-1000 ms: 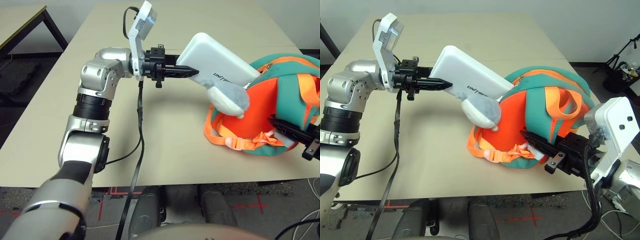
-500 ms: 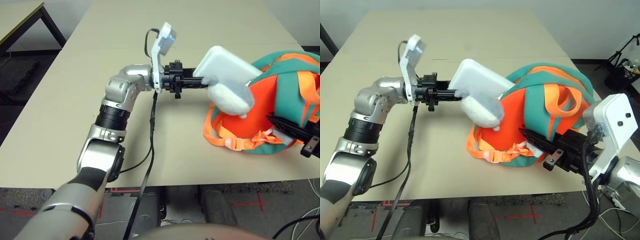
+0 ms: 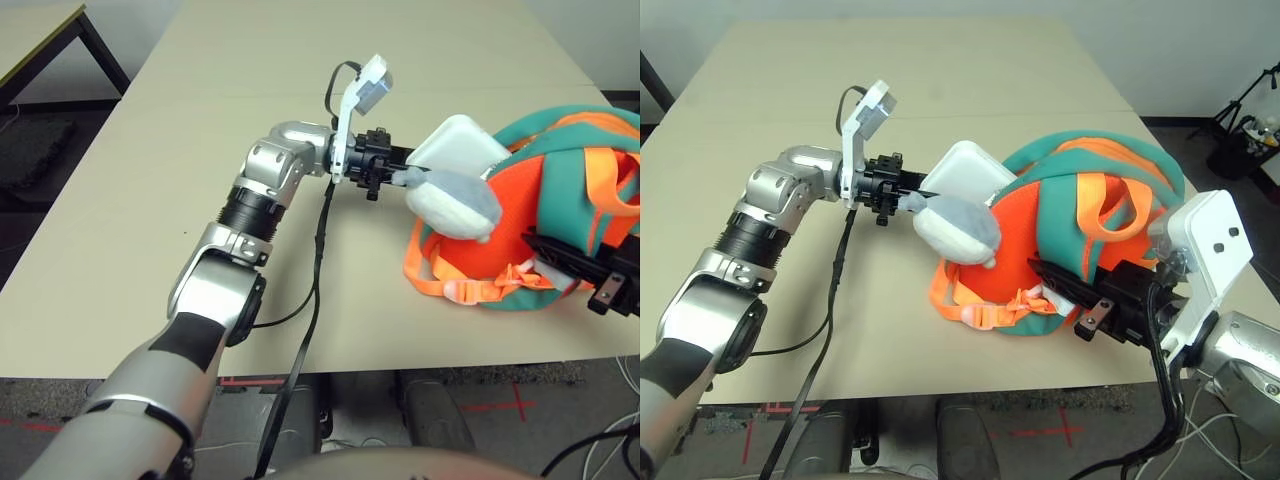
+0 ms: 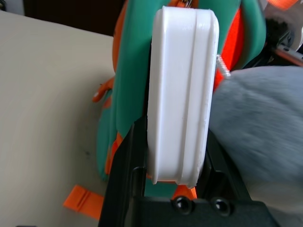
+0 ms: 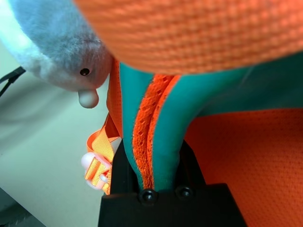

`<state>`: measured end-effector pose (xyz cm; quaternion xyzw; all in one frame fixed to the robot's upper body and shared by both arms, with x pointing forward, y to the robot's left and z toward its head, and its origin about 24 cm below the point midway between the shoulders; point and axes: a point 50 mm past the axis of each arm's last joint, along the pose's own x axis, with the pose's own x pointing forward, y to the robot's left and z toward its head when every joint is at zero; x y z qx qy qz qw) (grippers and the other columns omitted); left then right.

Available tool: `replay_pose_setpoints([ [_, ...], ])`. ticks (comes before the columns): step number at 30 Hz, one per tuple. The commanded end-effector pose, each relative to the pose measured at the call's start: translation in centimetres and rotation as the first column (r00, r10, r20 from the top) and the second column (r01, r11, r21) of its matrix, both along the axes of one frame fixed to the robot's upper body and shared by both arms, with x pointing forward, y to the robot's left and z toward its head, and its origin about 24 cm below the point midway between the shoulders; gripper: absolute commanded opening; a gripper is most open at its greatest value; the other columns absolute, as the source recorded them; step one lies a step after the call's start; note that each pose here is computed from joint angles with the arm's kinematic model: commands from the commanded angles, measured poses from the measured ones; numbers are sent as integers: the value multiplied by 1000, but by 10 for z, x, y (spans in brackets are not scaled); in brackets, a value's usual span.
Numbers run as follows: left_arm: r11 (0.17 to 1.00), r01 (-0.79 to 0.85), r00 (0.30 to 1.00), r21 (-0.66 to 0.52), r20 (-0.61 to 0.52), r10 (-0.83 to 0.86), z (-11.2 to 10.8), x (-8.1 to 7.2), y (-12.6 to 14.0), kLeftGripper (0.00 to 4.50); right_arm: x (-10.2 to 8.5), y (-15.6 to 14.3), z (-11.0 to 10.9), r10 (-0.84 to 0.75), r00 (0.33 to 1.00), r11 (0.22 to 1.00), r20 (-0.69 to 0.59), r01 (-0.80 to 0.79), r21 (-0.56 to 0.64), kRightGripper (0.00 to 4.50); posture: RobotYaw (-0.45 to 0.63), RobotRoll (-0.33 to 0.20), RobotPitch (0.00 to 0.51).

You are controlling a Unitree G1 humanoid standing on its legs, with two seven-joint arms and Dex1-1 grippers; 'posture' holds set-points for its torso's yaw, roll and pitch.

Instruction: Put the pencil case into the backpack and zip it.

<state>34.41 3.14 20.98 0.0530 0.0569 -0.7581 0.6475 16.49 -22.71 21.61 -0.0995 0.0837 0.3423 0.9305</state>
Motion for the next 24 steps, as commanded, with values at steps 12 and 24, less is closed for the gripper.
replay_pose_setpoints([
  [12,1000,-22,999,2,47,22,20,2,29,1335,2,3,-2,15,1000,1000,15,-15,-1,197,-220,0,136],
  [24,996,-88,994,-27,67,89,62,-7,72,4284,5,2,-3,21,1000,1000,20,-21,-4,197,-200,0,130],
])
